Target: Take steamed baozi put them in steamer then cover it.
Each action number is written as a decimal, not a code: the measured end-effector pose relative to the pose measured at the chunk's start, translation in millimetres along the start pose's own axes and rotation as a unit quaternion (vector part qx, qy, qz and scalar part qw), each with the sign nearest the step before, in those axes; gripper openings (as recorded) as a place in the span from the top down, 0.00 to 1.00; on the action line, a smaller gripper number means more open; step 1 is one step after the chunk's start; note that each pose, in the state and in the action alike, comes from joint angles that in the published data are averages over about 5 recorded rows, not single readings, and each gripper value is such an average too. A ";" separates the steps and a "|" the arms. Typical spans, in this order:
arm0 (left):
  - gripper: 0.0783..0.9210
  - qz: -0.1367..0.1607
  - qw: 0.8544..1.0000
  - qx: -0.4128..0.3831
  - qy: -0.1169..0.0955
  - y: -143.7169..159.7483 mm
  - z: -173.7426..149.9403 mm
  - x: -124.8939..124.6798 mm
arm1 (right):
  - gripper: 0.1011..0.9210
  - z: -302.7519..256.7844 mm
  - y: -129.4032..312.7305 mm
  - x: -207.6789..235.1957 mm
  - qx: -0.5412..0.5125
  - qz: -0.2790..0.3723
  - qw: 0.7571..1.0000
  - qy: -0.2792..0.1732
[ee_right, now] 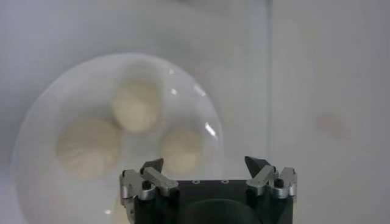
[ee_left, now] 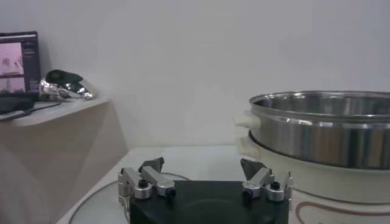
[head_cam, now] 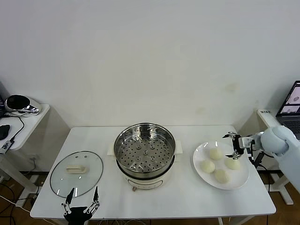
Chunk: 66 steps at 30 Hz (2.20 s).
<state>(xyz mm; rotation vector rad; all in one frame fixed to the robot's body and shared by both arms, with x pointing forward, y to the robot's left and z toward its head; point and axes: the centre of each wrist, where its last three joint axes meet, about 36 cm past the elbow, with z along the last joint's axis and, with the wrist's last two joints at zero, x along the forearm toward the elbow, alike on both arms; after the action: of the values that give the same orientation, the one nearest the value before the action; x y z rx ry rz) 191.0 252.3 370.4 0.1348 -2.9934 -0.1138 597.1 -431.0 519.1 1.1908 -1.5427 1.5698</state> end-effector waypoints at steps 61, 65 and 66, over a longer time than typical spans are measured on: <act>0.12 0.003 1.000 -0.026 0.005 7.4 14.5 0.6 | 0.46 -23.1 -72.6 -89.8 -0.032 -0.103 0.993 0.056; 0.12 0.004 1.000 -0.025 0.006 8.1 15.5 -0.4 | 0.46 -26.2 -83.3 -66.3 -0.022 -0.090 0.994 0.050; 0.12 0.004 1.000 -0.025 0.006 8.4 15.8 -0.8 | 0.46 -27.5 -87.0 -58.5 -0.019 -0.085 0.995 0.047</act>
<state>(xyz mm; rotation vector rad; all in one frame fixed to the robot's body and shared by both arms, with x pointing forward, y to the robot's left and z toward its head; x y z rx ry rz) 188.8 261.7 355.4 0.1174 -2.9764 -0.1847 694.1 -384.7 504.6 1.1774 -1.3667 1.4575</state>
